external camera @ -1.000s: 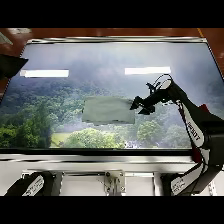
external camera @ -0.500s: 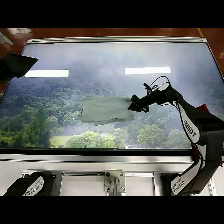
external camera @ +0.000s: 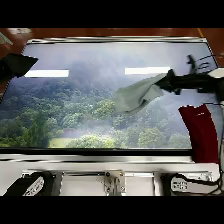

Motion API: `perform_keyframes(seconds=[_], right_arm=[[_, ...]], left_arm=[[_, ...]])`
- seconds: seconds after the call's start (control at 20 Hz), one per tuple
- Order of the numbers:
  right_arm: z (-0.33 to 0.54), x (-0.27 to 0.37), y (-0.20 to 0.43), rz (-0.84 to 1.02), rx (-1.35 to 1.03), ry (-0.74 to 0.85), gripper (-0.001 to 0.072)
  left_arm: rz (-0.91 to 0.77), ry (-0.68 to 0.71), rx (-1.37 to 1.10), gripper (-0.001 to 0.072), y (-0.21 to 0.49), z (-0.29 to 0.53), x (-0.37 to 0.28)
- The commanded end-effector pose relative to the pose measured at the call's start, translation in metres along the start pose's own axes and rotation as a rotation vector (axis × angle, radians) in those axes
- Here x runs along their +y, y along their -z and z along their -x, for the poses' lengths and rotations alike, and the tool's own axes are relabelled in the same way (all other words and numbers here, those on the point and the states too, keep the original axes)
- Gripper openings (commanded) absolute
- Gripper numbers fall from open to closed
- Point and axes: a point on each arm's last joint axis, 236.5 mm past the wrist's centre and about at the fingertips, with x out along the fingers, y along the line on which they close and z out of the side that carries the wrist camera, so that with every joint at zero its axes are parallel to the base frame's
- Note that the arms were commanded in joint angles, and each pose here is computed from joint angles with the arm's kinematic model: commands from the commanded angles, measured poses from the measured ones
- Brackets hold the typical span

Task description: Fold the shirts.

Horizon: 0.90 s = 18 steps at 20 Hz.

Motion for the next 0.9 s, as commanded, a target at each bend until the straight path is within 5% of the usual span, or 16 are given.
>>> perform_keyframes(seconds=[0.0,0.25,0.85], right_arm=[[0.105,-0.018,-0.022,-0.073,-0.203,0.087,0.0071],[0.202,-0.088,-0.012,-0.178,-0.342,0.321,0.007],[0.28,-0.138,-0.066,-0.14,-0.69,0.501,0.0071]], left_arm=[[0.0,0.0,0.002,0.0035,0.0,0.0,0.0],[0.0,0.016,0.041,0.0035,0.01,0.0,-0.004],[0.0,0.044,0.108,0.0035,0.026,0.001,-0.011]])
